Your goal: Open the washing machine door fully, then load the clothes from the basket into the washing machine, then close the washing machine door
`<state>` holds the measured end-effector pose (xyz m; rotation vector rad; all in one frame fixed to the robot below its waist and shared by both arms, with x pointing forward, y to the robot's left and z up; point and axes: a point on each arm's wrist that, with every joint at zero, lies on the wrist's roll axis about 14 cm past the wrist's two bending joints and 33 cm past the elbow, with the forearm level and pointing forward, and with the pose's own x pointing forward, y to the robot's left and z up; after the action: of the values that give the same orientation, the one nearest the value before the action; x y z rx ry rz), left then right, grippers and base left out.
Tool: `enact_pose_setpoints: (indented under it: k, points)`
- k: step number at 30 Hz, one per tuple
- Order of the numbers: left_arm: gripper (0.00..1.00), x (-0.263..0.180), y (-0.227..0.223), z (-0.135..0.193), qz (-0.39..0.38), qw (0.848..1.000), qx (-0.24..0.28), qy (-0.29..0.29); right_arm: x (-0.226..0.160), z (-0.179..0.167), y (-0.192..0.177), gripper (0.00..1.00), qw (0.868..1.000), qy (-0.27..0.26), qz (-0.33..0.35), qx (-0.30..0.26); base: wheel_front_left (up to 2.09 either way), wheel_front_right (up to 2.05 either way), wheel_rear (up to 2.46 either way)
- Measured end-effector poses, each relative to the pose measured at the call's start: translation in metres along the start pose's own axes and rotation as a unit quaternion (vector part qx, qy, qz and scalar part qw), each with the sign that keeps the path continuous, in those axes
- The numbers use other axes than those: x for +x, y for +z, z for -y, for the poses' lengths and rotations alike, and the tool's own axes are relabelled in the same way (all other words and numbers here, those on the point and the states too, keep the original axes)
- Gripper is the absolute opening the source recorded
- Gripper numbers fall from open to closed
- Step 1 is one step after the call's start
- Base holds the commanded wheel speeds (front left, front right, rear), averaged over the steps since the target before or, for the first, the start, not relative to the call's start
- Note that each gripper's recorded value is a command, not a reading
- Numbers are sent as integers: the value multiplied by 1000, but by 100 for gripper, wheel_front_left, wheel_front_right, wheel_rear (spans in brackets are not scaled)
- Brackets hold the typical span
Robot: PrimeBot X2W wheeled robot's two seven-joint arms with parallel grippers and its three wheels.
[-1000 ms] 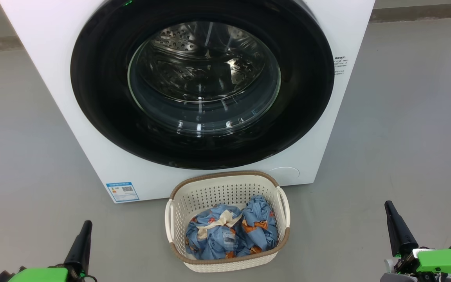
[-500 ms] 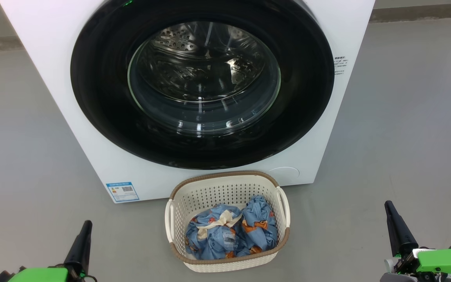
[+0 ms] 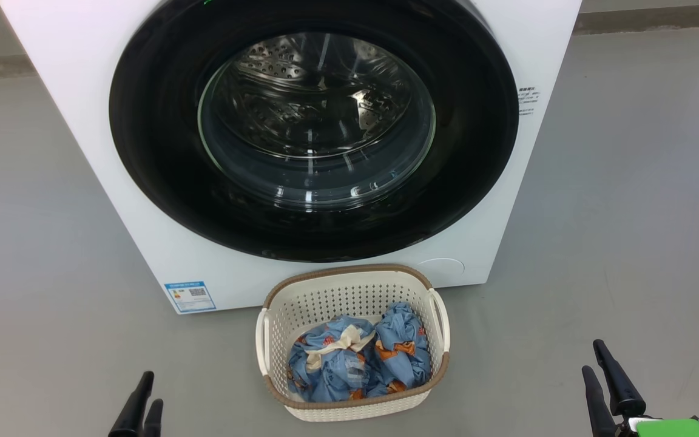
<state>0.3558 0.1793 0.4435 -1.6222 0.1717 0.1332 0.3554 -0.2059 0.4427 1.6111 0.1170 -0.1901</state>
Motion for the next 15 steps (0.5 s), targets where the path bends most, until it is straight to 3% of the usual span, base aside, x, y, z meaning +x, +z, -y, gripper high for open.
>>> enact_pose_setpoints:
  k: [15]
  points:
    - [100, -1, 5, 5, 14, 999, 32, -7, 2, 1, -4, 100, 999, -4, 2, -43, 0, 0, 0]
